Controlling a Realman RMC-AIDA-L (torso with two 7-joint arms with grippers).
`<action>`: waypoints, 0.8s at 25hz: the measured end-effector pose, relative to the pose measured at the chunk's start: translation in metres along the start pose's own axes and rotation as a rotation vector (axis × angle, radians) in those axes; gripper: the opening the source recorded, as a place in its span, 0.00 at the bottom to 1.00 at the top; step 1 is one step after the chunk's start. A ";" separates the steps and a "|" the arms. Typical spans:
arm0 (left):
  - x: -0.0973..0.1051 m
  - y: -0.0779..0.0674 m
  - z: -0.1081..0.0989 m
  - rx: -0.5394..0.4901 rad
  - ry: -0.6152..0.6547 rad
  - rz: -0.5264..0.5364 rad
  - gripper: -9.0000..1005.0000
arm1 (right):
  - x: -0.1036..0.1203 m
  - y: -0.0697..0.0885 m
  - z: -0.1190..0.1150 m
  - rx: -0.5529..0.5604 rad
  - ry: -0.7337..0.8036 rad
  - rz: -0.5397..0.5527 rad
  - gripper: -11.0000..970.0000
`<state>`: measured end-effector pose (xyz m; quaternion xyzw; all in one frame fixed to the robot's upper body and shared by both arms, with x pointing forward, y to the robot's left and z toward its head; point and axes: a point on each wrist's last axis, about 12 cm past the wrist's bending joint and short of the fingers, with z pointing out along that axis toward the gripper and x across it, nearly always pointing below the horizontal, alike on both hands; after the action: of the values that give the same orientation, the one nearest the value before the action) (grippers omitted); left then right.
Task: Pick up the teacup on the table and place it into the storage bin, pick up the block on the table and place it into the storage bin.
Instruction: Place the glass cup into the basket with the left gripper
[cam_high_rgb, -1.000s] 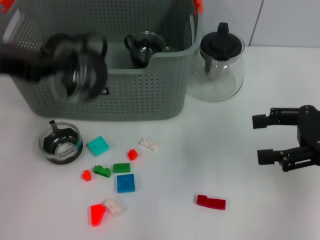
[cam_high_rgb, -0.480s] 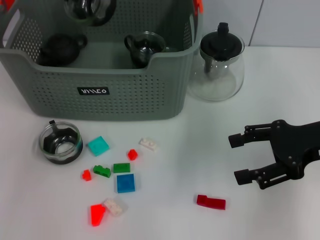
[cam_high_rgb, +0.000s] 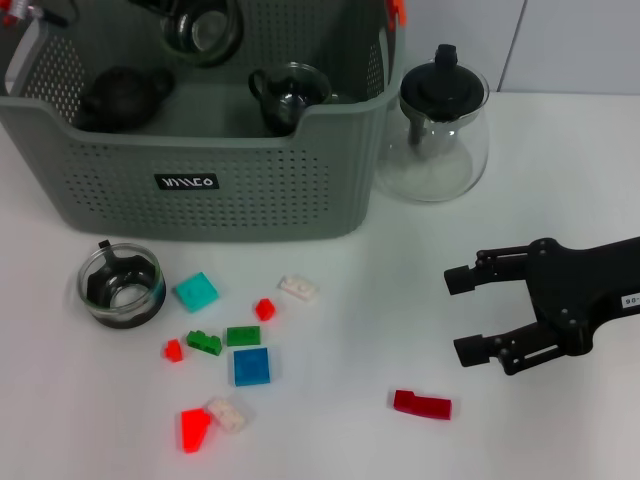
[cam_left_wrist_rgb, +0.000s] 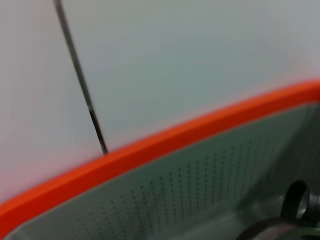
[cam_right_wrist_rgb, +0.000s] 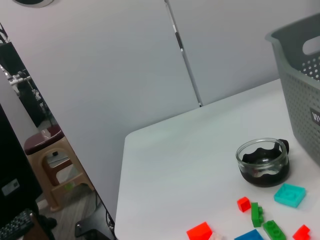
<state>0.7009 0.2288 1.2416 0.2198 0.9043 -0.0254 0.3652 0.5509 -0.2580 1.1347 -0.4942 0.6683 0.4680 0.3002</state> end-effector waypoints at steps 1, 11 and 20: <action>0.000 -0.001 0.005 -0.006 0.008 0.008 0.13 | 0.000 0.000 0.000 -0.001 0.000 0.000 0.96; 0.012 -0.007 0.023 -0.015 0.021 0.015 0.14 | -0.003 -0.002 0.008 0.002 -0.005 -0.005 0.96; 0.020 -0.019 0.041 -0.025 0.014 0.043 0.16 | -0.006 -0.006 0.010 0.016 -0.005 -0.010 0.96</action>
<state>0.7064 0.2110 1.1962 0.2346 0.9022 -0.0049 0.3620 0.5579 -0.2466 1.1341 -0.4939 0.6689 0.4623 0.3081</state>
